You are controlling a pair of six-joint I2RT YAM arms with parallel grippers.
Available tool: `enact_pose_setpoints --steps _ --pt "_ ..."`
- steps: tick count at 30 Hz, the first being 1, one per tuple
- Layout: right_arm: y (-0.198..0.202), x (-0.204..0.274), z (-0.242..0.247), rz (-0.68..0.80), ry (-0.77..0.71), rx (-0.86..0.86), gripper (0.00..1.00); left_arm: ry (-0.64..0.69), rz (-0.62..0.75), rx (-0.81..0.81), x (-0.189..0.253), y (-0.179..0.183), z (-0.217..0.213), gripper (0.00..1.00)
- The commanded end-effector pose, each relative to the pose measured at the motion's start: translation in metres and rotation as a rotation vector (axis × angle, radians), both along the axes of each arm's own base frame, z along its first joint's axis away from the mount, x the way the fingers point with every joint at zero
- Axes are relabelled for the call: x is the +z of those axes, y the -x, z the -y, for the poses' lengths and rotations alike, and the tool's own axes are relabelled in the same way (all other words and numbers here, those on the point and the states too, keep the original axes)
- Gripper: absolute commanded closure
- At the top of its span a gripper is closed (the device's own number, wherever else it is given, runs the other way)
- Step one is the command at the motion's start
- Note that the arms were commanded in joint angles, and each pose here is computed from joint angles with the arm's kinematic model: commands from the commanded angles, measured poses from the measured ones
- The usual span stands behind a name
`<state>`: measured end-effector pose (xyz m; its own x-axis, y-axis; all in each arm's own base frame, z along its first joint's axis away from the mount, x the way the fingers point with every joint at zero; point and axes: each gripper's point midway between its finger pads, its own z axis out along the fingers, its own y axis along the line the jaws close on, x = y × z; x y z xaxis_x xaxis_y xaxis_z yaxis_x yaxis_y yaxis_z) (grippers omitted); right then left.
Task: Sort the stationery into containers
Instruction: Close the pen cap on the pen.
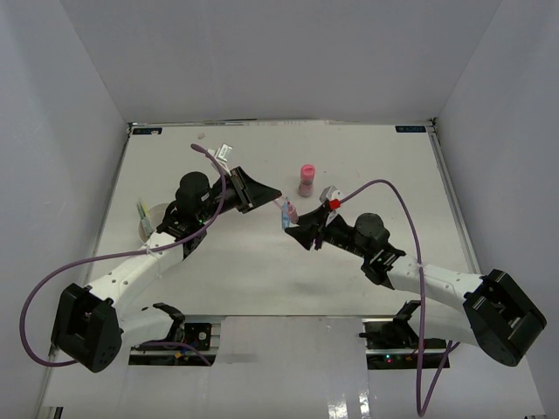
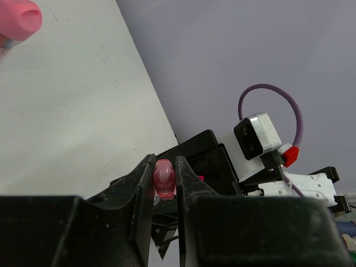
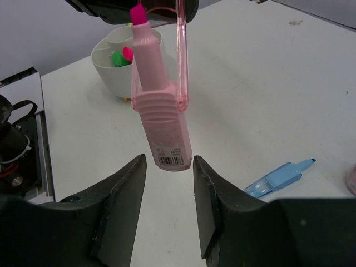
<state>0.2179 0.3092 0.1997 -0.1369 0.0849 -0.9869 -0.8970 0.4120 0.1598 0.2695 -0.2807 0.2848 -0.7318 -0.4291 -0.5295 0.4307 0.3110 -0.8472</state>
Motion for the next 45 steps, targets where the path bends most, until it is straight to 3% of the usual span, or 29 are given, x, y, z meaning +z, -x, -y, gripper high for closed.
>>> enact_pose_setpoints --steps 1,14,45 --pt "-0.003 0.034 -0.002 0.088 -0.076 0.0 0.55 0.022 0.027 -0.022 0.01 0.007 -0.002 0.89" --pt "0.0 0.041 0.005 0.114 -0.076 -0.017 0.71 -0.008 0.029 -0.032 0.003 0.008 -0.002 0.89" --pt "0.006 0.045 0.011 0.113 -0.066 -0.014 0.74 -0.078 0.05 -0.065 -0.012 0.003 0.002 0.89"
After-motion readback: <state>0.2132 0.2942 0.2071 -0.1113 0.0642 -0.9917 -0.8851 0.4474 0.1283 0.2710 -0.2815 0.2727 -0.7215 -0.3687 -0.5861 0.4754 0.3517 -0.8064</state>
